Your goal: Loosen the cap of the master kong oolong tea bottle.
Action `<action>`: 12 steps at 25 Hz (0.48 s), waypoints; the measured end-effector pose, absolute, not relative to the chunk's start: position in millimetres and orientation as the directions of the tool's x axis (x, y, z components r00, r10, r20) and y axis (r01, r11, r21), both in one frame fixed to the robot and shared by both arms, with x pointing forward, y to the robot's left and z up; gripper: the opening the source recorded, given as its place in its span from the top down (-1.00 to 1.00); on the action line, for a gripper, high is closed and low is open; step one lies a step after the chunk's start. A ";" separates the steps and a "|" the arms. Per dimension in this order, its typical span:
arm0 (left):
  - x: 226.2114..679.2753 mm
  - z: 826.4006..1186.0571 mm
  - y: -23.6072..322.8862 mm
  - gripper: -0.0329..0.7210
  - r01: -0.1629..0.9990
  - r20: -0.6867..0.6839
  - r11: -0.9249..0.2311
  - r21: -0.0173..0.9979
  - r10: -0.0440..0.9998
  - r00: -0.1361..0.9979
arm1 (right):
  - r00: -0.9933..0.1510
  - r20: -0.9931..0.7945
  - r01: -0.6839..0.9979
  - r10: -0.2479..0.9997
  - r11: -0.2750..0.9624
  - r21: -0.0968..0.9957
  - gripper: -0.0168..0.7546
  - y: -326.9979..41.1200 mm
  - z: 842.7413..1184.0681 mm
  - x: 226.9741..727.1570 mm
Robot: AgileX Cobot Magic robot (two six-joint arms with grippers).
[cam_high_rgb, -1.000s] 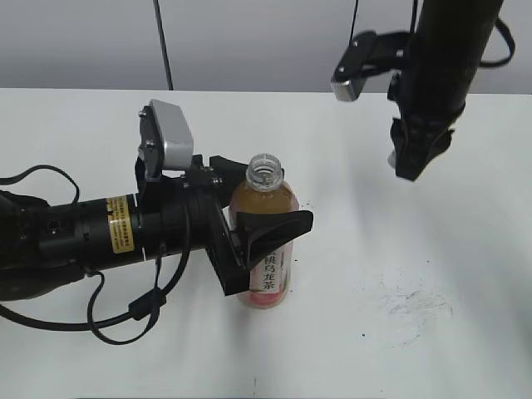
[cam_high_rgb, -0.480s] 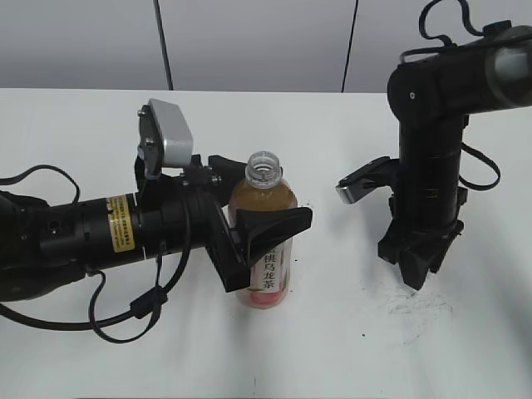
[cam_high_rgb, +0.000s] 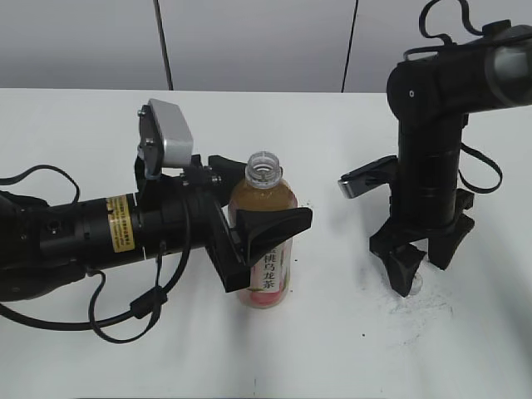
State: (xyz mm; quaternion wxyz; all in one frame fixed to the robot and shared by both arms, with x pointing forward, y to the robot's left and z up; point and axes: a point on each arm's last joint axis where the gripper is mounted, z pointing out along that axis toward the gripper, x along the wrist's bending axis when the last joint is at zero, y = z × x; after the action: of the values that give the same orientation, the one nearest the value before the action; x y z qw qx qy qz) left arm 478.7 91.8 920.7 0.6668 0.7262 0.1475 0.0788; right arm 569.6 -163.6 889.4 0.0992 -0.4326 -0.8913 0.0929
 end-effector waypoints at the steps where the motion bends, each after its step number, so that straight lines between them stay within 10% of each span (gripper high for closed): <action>1: 478.7 920.7 91.8 -0.27 0.109 -0.082 -0.067 0.992 0.319 0.944 | -0.598 0.094 0.759 0.796 0.600 -0.255 -0.55 -163.4 890.9 570.5; 12: 479.2 919.1 92.1 -0.54 0.109 -0.075 -0.086 0.990 0.326 0.942 | -0.560 0.066 0.801 0.826 0.561 -0.210 -0.52 -156.5 913.4 588.3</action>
State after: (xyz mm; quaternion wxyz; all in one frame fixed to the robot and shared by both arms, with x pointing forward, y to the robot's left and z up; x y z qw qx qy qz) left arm 479.2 92.1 919.1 0.6595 0.7323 0.1483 0.0824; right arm 588.3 -156.5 913.4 0.0786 -0.4622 -0.8798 0.0782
